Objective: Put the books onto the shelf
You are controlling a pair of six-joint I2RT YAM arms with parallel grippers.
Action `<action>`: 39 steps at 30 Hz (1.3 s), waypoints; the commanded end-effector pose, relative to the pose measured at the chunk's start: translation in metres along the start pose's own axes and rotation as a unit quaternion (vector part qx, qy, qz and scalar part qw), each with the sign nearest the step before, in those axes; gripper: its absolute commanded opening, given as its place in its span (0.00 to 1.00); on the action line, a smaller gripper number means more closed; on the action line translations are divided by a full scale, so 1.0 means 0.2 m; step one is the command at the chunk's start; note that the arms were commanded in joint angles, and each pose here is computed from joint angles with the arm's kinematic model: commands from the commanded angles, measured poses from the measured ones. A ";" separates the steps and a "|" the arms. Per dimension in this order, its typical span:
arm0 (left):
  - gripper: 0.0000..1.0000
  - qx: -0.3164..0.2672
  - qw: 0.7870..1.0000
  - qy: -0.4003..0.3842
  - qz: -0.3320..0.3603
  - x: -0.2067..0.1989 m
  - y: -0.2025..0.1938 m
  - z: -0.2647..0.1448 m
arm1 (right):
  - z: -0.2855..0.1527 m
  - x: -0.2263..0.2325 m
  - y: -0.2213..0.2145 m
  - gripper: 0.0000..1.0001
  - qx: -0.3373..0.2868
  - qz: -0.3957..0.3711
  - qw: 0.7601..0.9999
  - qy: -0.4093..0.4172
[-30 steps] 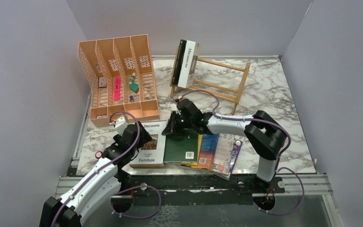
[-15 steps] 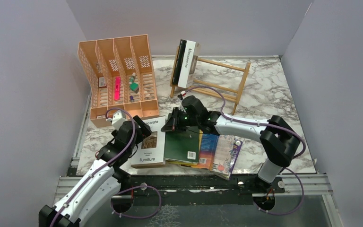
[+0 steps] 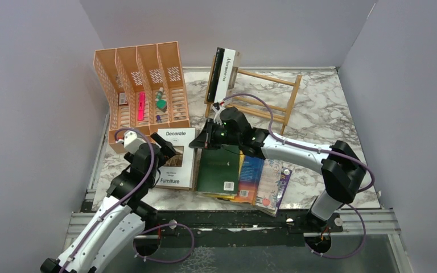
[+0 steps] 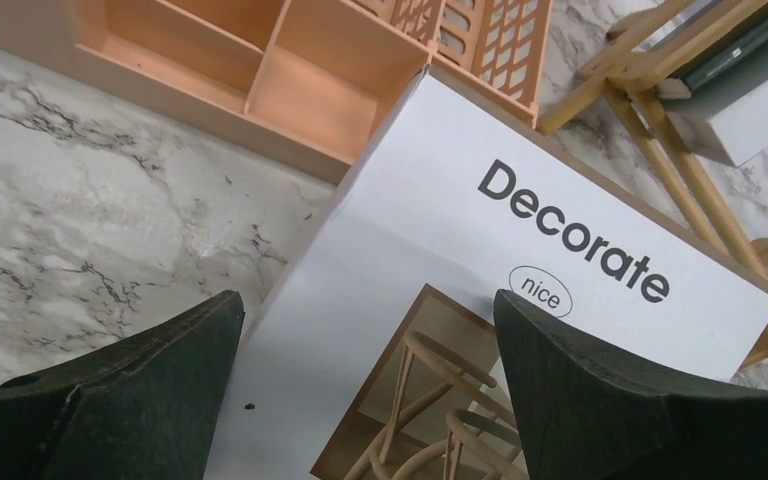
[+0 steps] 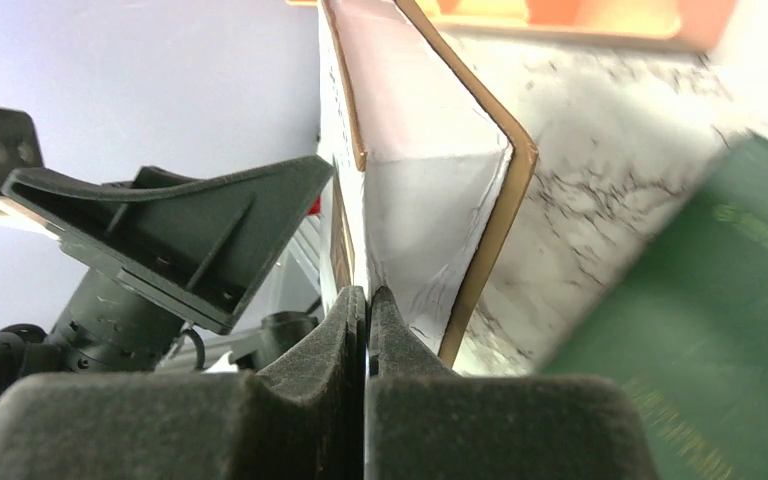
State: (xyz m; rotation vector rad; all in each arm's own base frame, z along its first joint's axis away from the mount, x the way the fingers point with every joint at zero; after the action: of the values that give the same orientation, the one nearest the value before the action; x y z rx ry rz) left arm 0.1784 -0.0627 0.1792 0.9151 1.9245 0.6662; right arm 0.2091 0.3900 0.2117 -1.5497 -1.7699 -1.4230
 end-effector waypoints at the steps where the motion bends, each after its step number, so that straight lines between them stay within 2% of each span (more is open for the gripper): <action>1: 0.95 -0.051 0.999 0.016 -0.007 -0.01 0.14 -0.07 | -0.02 0.18 0.12 0.01 -0.048 -0.028 0.997 0.049; 5: 0.95 -0.062 0.998 0.006 -0.015 -0.02 0.18 -0.10 | -0.02 0.20 0.15 0.01 -0.056 -0.032 0.997 0.053; 8: 0.95 -0.048 0.999 -0.007 -0.016 -0.04 0.16 -0.10 | -0.03 0.16 0.15 0.01 -0.055 -0.029 0.997 0.040; 11: 0.96 -0.014 0.999 -0.028 -0.013 -0.06 0.10 -0.09 | -0.08 0.05 0.15 0.01 -0.050 -0.022 0.998 0.020; 16: 0.96 0.065 0.992 -0.105 0.007 -0.13 -0.05 -0.06 | -0.24 -0.18 0.10 0.00 -0.018 -0.024 0.999 -0.011; 22: 0.97 0.139 0.964 -0.228 0.008 -0.24 -0.22 -0.04 | -0.52 -0.35 0.05 0.01 0.011 -0.020 0.999 -0.038; 29: 0.96 0.235 0.907 -0.348 0.016 -0.36 -0.39 -0.03 | -0.73 -0.44 0.02 0.00 0.026 -0.019 0.997 -0.069; 35: 0.84 0.309 0.861 -0.404 0.027 -0.41 -0.51 -0.02 | -0.77 -0.56 -0.07 0.01 0.046 0.013 0.993 -0.105; 39: 0.70 0.326 0.860 -0.393 0.032 -0.40 -0.55 0.01 | -0.78 -0.62 -0.10 0.25 0.035 0.024 0.989 -0.144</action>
State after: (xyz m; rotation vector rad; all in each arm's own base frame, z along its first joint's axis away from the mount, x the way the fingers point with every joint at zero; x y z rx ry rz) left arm 0.1728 -0.1805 0.1247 1.3703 1.4965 -0.2852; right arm 0.1892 0.2077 0.1784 -1.7466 -1.8791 -1.2257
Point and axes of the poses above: each gripper's point midway between its finger pads, its own z axis out along the fingers, its own x axis along the line the jaws close on, y = z × x, the point moved 6 cm from there along -z, back along the fingers, and after that the axes turned 1 degree about -z, right-handed, at the moved point
